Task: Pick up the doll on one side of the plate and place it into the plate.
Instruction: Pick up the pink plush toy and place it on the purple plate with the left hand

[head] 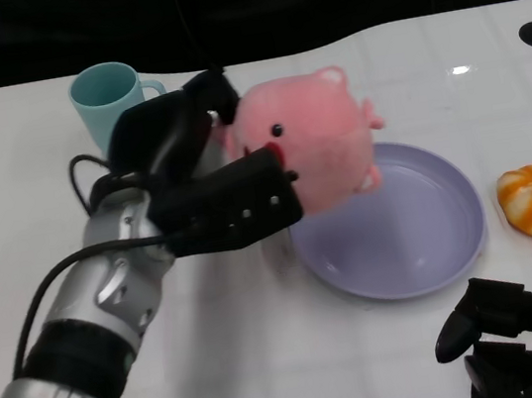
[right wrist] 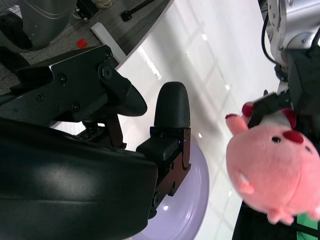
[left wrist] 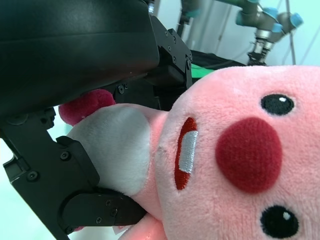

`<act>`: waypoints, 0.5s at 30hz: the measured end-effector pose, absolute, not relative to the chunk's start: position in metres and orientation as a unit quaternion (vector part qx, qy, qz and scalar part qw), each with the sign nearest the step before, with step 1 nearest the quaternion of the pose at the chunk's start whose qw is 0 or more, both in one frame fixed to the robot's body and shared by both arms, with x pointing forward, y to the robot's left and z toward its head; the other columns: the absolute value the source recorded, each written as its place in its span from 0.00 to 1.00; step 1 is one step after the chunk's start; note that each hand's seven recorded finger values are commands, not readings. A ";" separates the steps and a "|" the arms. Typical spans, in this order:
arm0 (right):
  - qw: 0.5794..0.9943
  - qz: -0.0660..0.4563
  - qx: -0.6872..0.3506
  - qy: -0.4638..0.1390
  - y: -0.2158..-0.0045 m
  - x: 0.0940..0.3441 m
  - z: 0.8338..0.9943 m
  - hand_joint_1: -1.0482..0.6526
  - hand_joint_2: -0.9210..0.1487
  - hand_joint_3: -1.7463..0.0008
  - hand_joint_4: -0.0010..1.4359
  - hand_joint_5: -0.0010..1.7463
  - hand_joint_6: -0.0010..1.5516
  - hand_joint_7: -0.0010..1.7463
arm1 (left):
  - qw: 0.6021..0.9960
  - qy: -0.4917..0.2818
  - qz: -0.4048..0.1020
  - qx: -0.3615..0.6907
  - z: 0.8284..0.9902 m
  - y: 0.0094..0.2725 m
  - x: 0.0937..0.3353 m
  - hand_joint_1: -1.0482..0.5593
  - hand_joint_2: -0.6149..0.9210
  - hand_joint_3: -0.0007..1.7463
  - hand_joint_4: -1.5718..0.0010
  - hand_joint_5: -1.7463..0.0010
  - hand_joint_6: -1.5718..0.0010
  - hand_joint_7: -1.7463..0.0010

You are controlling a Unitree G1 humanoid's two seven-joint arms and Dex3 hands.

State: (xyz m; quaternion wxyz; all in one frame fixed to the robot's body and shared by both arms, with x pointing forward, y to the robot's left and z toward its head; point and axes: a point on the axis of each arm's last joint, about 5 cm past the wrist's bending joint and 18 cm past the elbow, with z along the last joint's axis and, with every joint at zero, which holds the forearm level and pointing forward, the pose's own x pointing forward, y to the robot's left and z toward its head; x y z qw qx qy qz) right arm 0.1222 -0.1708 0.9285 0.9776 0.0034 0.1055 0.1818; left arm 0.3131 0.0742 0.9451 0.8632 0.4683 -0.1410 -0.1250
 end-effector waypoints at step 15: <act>0.977 0.183 0.002 0.107 -0.170 0.121 0.928 0.58 0.20 0.37 0.46 1.00 0.31 0.89 | 0.855 -0.117 -0.194 0.466 0.938 0.016 0.308 0.53 0.74 0.63 0.41 0.00 0.54 0.00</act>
